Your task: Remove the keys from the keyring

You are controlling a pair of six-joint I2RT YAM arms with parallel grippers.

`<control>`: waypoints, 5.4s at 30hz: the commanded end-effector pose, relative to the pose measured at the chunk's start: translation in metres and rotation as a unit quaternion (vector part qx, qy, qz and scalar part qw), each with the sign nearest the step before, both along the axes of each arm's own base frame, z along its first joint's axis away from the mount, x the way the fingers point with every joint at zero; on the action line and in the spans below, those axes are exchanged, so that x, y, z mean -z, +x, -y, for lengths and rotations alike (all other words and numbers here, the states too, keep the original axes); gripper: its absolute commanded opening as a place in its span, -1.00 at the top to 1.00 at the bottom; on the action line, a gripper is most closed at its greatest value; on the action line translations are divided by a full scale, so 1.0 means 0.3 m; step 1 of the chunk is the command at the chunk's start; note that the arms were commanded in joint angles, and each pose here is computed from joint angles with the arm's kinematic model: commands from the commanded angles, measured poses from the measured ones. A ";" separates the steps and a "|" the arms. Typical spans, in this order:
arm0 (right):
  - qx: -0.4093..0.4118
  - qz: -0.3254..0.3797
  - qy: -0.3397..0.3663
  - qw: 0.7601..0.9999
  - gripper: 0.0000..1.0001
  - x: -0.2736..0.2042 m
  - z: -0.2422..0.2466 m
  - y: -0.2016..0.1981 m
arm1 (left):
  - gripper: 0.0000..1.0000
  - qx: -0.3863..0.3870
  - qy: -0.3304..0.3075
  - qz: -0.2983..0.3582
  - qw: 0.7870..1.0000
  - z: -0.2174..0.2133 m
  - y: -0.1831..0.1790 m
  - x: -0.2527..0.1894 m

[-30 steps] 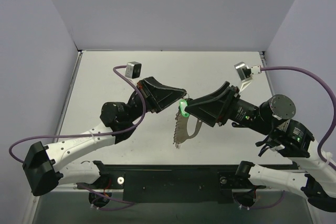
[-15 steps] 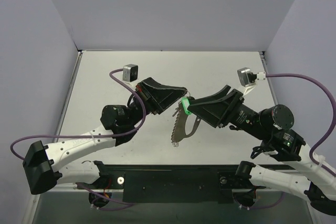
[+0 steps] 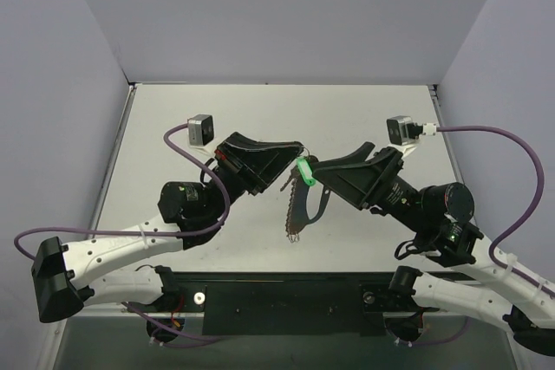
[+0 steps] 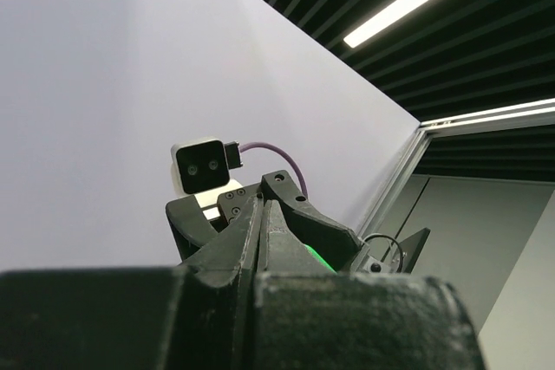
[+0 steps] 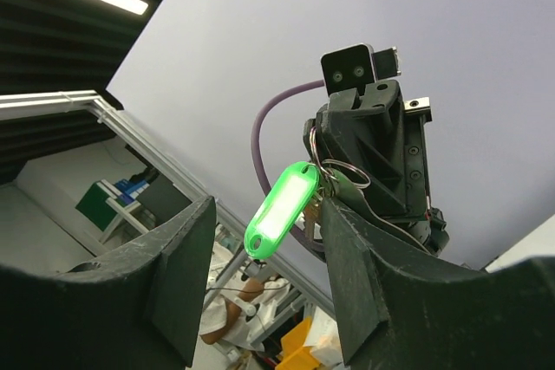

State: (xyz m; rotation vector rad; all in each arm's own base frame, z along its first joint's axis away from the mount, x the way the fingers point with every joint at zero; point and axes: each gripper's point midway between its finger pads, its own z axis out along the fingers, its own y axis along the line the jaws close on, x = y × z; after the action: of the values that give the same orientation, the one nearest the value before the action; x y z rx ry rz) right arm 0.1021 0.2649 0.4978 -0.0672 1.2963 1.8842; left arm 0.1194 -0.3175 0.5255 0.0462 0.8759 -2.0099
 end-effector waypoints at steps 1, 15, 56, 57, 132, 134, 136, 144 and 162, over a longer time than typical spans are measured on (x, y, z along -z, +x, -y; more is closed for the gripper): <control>-0.008 -0.005 0.029 1.000 0.03 -0.012 -0.044 0.032 | 1.00 0.026 -0.006 0.031 0.999 -0.013 -0.081 -0.041; -0.111 0.058 0.020 0.992 0.03 -0.071 -0.103 -0.127 | 1.00 -0.006 0.018 0.019 1.000 -0.040 -0.061 -0.028; 0.008 -0.018 -0.037 0.999 0.07 0.147 -0.128 -0.007 | 1.00 -0.134 -0.003 -0.094 0.987 -0.121 -0.012 0.023; 0.008 -0.012 -0.018 1.000 0.07 0.131 -0.119 -0.005 | 1.00 -0.130 -0.009 -0.097 0.987 -0.123 -0.019 0.018; 0.293 0.112 -0.496 0.810 0.22 0.142 -0.041 0.064 | 1.00 -0.275 0.123 -0.081 0.950 -0.111 0.063 0.048; 0.293 0.113 -0.497 0.809 0.26 0.142 -0.041 0.065 | 1.00 -0.274 0.122 -0.081 0.950 -0.112 0.062 0.048; 0.296 0.111 -0.497 0.808 0.31 0.142 -0.037 0.067 | 1.00 -0.275 0.122 -0.081 0.950 -0.111 0.063 0.047; 0.303 0.110 -0.501 0.803 0.73 0.145 -0.009 0.074 | 1.00 -0.273 0.123 -0.078 0.951 -0.107 0.059 0.045; 0.314 0.114 -0.509 0.793 1.00 0.156 0.054 0.088 | 1.00 -0.270 0.134 -0.070 0.951 -0.099 0.054 0.050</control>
State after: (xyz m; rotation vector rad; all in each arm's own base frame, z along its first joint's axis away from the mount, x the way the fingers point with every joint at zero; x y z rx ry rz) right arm 0.1237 0.2643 0.4461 -0.3787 1.7577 0.4966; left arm 0.1411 -0.3000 0.4817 -0.1492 1.1741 -1.3358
